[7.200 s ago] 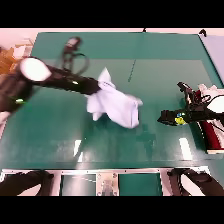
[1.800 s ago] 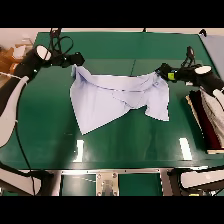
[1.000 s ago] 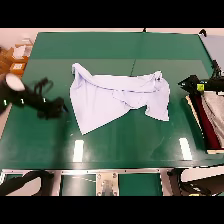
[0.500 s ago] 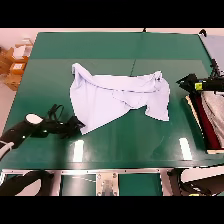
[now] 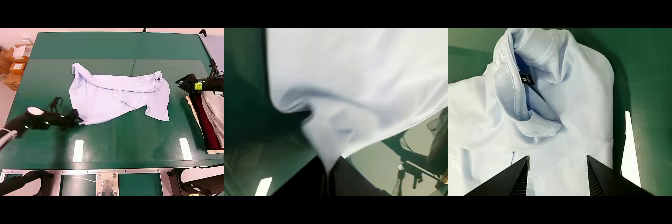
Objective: Fold the shirts.
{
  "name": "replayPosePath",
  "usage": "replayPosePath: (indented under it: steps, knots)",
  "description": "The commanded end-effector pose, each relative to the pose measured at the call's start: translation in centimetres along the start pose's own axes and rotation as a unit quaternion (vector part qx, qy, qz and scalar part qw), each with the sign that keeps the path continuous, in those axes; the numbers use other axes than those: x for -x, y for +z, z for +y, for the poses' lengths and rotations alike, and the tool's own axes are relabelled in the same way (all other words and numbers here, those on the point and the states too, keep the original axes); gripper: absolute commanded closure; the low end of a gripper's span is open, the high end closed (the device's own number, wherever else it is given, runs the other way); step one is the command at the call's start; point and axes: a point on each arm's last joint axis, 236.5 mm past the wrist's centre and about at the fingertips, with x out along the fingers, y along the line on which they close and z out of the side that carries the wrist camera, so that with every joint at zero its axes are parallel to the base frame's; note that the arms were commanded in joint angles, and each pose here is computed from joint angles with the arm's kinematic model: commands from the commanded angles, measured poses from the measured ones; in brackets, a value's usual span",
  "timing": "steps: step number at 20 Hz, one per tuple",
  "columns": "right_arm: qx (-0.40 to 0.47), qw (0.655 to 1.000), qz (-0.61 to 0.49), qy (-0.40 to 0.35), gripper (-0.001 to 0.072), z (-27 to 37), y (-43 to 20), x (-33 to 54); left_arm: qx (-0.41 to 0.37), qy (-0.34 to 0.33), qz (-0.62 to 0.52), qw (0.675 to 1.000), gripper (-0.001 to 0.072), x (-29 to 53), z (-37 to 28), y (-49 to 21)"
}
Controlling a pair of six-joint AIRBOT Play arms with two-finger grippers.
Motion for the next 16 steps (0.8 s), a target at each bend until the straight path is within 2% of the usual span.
replayPosePath:
  steps: [1,5,6,7,12,14,16]
  knots:
    - [-0.005,1.0,0.026,-0.006,0.0281,-0.7,-1.5,0.0,-0.003,0.076,0.002,0.997,0.0687,5.6,4.8,3.6]
    - [-0.049,0.995,0.083,0.001,0.0272,-1.9,-6.9,-2.5,0.012,0.097,-0.061,0.993,0.0686,9.5,8.2,7.7]
    - [-0.054,0.993,0.103,0.003,0.0204,-1.9,-8.8,-3.3,0.0,0.099,-0.071,0.993,0.0686,9.6,8.3,8.2]
    - [-0.059,0.991,0.121,0.005,0.0193,-1.7,-10.4,-4.0,-0.006,0.102,-0.081,0.991,0.0686,9.7,8.4,8.7]
    - [-0.061,0.977,0.202,0.013,0.0193,-0.4,-17.4,-6.6,-0.012,0.104,-0.093,0.99,0.0686,9.8,8.5,9.3]
    - [-0.06,0.975,0.215,0.014,0.0194,-0.3,-18.7,-6.8,-0.013,0.104,-0.092,0.99,0.0685,9.8,8.5,9.3]
    - [-0.06,0.974,0.217,0.015,0.0226,-0.4,-19.0,-6.8,-0.013,0.104,-0.093,0.99,0.0686,9.8,8.4,9.3]
